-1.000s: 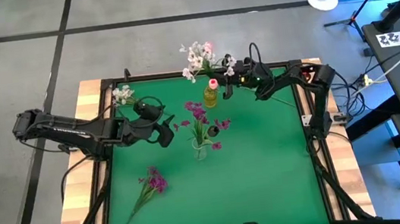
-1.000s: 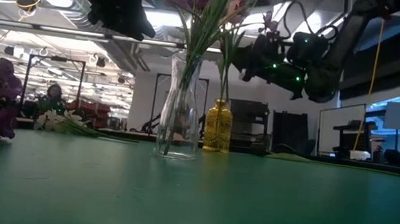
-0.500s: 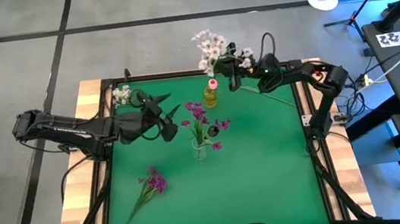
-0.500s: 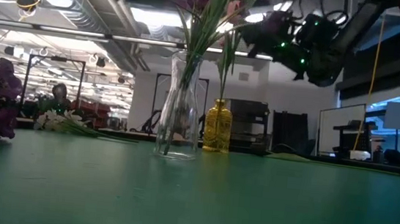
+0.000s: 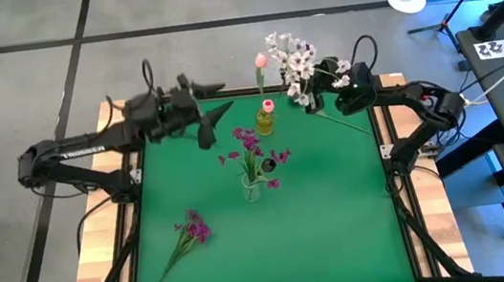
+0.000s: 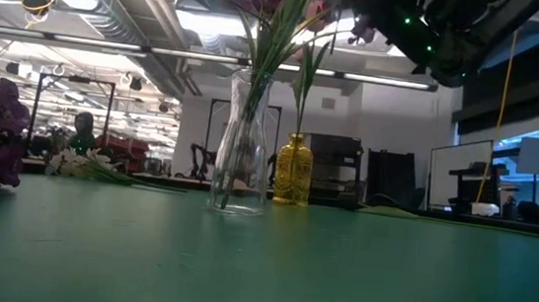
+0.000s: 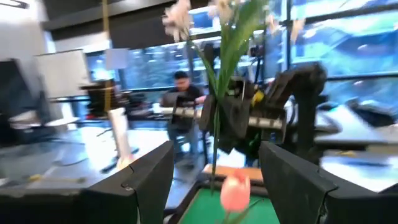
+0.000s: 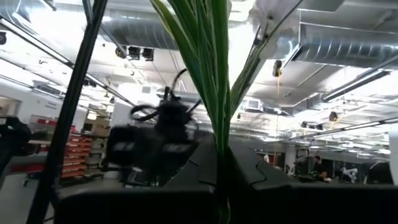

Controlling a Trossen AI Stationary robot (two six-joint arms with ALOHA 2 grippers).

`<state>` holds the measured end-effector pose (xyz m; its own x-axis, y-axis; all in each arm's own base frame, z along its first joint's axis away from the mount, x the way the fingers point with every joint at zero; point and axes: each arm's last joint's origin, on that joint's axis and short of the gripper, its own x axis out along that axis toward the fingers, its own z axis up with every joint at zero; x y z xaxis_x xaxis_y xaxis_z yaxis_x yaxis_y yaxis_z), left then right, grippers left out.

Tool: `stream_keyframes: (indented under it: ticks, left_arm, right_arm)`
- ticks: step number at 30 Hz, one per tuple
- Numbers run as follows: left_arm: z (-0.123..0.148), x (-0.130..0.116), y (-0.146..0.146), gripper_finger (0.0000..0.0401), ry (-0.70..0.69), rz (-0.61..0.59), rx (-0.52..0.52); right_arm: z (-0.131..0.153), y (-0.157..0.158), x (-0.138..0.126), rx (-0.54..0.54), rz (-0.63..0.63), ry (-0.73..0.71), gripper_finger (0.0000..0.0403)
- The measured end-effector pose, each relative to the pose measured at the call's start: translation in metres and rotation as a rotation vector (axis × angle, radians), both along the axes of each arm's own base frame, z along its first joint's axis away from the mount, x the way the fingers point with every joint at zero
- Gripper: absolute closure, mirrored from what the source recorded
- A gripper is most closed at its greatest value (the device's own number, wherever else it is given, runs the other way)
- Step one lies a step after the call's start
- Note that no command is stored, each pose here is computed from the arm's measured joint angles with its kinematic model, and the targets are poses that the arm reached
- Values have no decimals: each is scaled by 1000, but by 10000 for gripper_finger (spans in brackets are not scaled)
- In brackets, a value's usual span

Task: Sort flowers into vase by color
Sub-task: Put the bottom white flowers into the yellow vase

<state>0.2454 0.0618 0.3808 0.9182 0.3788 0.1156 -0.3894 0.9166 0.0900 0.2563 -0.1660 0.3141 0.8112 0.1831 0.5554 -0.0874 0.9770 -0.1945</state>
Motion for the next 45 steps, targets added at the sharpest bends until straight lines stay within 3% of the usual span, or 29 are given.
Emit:
stream_keyframes:
  ticks: [5, 13, 19, 26, 35, 40, 45]
  left_arm:
    - [21, 18, 30, 170, -35, -93, -41]
    - [15, 71, 67, 170, 28, -128, -88]
    - [13, 96, 78, 170, 34, -156, -90]
    - [11, 112, 83, 170, 37, -206, -92]
    - [11, 114, 83, 173, 29, -227, -85]
    - [12, 114, 83, 209, 25, -227, -83]
    - [12, 115, 80, 279, 25, -237, -89]
  right_arm:
    - [-1, -1, 1, 20, 4, 28, 395]
    - [-5, -2, 4, 58, 18, 77, 395]
    - [-5, -2, 4, 65, 33, 83, 395]
    - [-6, -2, 4, 70, 39, 98, 395]
    - [-8, -3, 6, 84, 41, 119, 395]
    - [-8, 0, 8, 90, 55, 127, 395]
    - [-9, 4, 11, 85, 74, 132, 395]
